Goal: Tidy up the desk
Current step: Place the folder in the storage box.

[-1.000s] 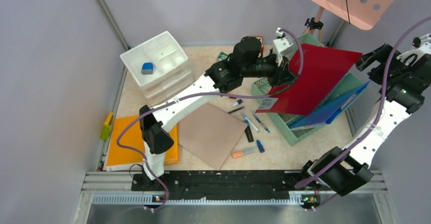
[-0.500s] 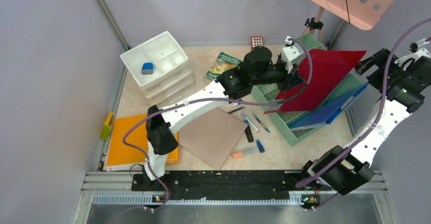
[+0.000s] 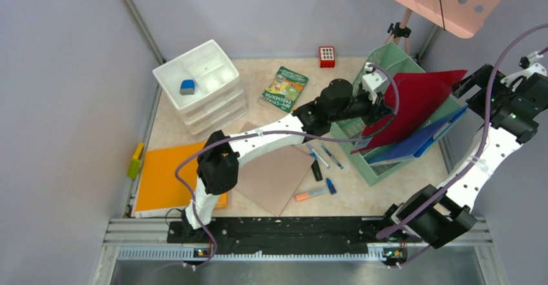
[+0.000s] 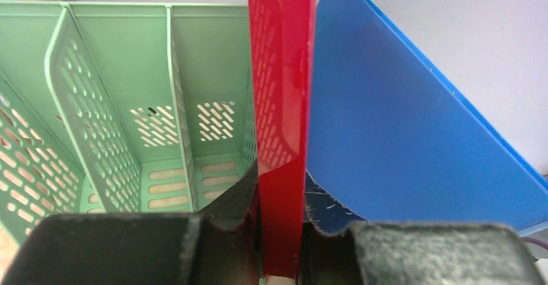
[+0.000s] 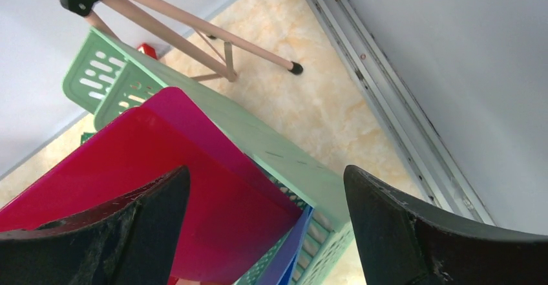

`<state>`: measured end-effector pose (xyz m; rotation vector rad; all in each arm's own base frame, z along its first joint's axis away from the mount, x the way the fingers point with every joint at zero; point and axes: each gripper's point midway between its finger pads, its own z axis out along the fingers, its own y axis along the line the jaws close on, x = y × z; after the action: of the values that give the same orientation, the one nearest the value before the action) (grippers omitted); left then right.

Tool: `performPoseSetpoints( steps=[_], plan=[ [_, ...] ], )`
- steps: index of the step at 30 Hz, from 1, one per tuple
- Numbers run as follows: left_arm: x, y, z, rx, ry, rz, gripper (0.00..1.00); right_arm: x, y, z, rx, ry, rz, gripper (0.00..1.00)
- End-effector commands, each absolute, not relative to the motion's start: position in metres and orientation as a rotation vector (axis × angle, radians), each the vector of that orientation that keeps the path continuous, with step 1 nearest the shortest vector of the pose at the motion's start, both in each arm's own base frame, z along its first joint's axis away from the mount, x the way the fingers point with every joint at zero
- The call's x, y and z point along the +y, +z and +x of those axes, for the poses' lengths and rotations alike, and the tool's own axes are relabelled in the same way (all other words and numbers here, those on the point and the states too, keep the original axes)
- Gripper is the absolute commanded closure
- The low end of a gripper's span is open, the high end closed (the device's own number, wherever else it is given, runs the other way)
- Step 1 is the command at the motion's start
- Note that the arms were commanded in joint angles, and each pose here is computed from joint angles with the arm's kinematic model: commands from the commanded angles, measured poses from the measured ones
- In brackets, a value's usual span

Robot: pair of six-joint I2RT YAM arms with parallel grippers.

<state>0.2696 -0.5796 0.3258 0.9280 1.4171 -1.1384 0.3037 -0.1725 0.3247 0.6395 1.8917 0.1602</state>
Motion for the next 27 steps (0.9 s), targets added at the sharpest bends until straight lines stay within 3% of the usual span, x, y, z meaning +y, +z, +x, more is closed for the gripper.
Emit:
performPoseSetpoints(
  steps=[1,8,27],
  plan=[
    [-0.586,0.358,0.257,1.227,-1.221,0.865,1.0,-0.169,0.322,0.302,1.889,0.154,0.613,0.12],
    [-0.589,0.348,0.246,1.212,-1.219,0.893,1.0,-0.165,0.312,0.302,1.899,0.178,0.601,0.12],
    [-0.602,0.393,0.219,1.053,-1.368,0.95,1.0,-0.146,0.292,0.306,1.927,0.334,0.578,0.13]
  ],
)
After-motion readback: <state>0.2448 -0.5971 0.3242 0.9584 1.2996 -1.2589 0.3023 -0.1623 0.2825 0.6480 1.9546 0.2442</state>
